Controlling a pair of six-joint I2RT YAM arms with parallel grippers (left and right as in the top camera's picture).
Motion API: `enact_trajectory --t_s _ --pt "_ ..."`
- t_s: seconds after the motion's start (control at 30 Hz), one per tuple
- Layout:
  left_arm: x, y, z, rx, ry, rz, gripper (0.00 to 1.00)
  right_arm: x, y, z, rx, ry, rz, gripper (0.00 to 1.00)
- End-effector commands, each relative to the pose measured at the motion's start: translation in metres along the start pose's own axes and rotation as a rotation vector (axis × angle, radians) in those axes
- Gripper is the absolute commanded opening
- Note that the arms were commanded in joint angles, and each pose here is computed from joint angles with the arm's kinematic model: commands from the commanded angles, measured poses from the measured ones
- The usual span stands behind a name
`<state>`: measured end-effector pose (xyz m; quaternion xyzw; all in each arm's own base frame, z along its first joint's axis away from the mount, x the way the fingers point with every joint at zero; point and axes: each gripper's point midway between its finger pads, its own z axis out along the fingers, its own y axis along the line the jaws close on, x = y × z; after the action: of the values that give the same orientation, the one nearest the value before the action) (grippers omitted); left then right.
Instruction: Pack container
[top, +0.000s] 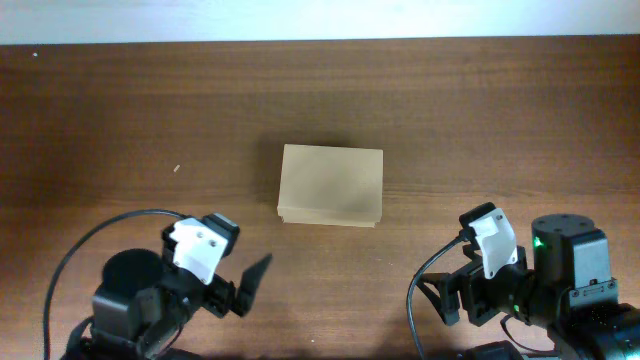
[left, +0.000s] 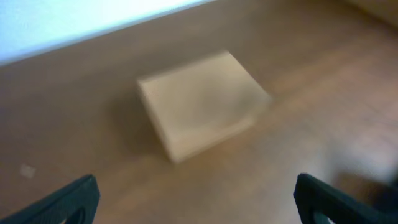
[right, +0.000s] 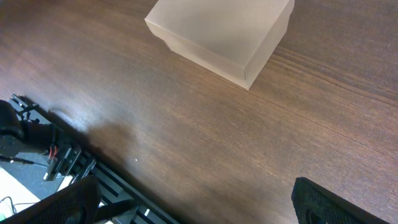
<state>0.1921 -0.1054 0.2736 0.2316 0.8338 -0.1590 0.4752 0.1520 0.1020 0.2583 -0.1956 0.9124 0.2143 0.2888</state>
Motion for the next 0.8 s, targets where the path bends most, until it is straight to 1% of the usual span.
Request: enact_trajectory --t_s 0.0,0.13,0.3,0.4,0.53,0.63,0.77 --pt "0.015 0.027 0.005 -0.128 -0.030 0.077 0.99 0.002 -0.002 0.001 0.010 0.006 0.001 0.99" --pt "0.033 0.045 0.015 -0.211 -0.125 0.070 0.99 0.002 -0.002 0.001 0.010 0.006 0.001 0.99" --pt "0.069 0.056 0.031 -0.256 -0.163 0.062 0.99 0.002 -0.002 0.001 0.010 0.006 0.001 0.99" --pt "0.090 0.054 0.043 -0.238 -0.171 0.058 0.99 0.002 -0.002 0.001 0.010 0.006 0.001 0.99" --pt "0.110 0.050 0.056 -0.205 -0.184 0.060 0.99 0.002 -0.002 0.001 0.010 0.006 0.001 0.99" --pt "0.124 0.052 0.065 -0.201 -0.191 0.004 1.00 0.002 -0.002 0.001 0.010 0.006 0.001 0.99" --pt "0.124 0.054 0.065 -0.208 -0.206 -0.017 0.99 0.002 -0.002 0.001 0.010 0.006 0.001 0.99"
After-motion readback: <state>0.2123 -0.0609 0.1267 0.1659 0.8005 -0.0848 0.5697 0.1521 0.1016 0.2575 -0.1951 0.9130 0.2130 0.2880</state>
